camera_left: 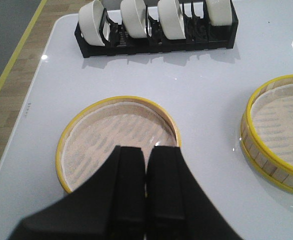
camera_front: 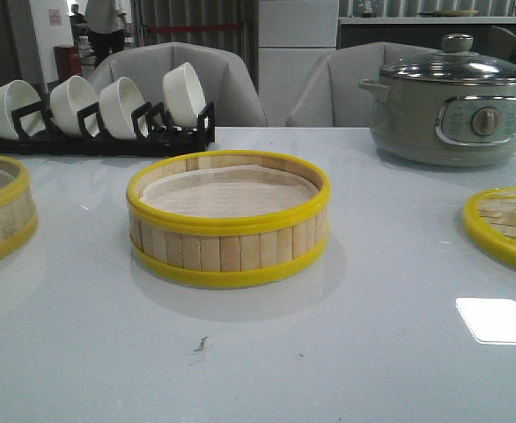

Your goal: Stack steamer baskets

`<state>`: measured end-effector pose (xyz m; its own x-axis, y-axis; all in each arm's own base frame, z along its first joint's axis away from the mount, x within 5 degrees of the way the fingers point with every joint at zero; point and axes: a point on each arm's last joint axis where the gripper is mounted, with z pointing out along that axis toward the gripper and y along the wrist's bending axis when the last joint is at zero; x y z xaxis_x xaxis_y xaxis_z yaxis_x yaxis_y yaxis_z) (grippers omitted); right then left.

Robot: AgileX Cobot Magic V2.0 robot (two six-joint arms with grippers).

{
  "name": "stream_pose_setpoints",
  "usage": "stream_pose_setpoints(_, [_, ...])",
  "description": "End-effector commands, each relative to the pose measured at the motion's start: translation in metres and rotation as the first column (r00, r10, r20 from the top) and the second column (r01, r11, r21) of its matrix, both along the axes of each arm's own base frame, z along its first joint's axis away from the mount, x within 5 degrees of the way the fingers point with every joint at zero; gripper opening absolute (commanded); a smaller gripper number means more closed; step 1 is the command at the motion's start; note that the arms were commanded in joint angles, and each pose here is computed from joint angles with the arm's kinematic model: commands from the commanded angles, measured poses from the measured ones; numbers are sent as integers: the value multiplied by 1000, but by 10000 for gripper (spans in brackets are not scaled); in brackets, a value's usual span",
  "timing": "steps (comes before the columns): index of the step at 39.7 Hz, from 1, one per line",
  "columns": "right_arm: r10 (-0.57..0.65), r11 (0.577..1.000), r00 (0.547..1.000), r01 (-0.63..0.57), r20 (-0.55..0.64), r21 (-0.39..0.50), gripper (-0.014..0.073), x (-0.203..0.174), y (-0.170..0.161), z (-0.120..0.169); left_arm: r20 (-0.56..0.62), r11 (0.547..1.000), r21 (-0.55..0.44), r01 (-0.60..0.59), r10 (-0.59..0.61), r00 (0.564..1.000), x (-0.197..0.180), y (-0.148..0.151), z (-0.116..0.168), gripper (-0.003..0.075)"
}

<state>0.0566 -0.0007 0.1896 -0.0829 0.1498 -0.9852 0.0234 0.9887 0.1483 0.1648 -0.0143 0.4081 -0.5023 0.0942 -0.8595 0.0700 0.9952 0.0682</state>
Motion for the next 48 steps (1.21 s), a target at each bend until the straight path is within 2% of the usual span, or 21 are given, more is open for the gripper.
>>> stream_pose_setpoints(1, [-1, 1000, 992, 3, 128, -20, 55, -2, 0, 15, 116, 1000, -22, 16, -14, 993, 0, -2, 18, 87])
stream_pose_setpoints(15, [-2, 1000, 991, 5, 133, -24, 55, -2, 0, 15, 117, 1000, -16, 15, -13, 993, 0, -2, 19, 87])
stream_pose_setpoints(19, [0, 998, 989, 8, 150, -58, 55, -2, 0, 17, 117, 1000, -10, 13, -11, 993, 0, -1, 19, 87])
stream_pose_setpoints(27, [11, 998, 946, 8, 325, -57, 55, -5, 1, 34, 117, 1000, -12, 13, -12, 993, 0, -1, 19, 87])
stream_pose_setpoints(30, [9, 999, 936, 3, 352, -34, 55, -8, 1, 47, 118, 1000, -10, 12, -11, 993, 0, -1, 19, 87])
stream_pose_setpoints(34, [-1, 1000, 957, 9, 289, -29, 55, -12, 0, 70, 119, 1000, 0, 9, -9, 993, 0, -1, 19, 87])
stream_pose_setpoints(39, [-30, 993, 996, 39, 83, -110, 55, -3, -3, 96, 118, 1000, -3, 10, -10, 993, 0, -1, 19, 87])
stream_pose_setpoints(44, [-71, 975, 996, 56, -62, -215, 55, 22, -8, 125, 117, 1000, -14, 14, -12, 993, 0, -2, 19, 87])
stream_pose_setpoints(48, [-62, 975, 993, 39, -98, -220, 55, 42, -8, 142, 117, 1000, -16, 13, -11, 993, 0, -2, 19, 87])
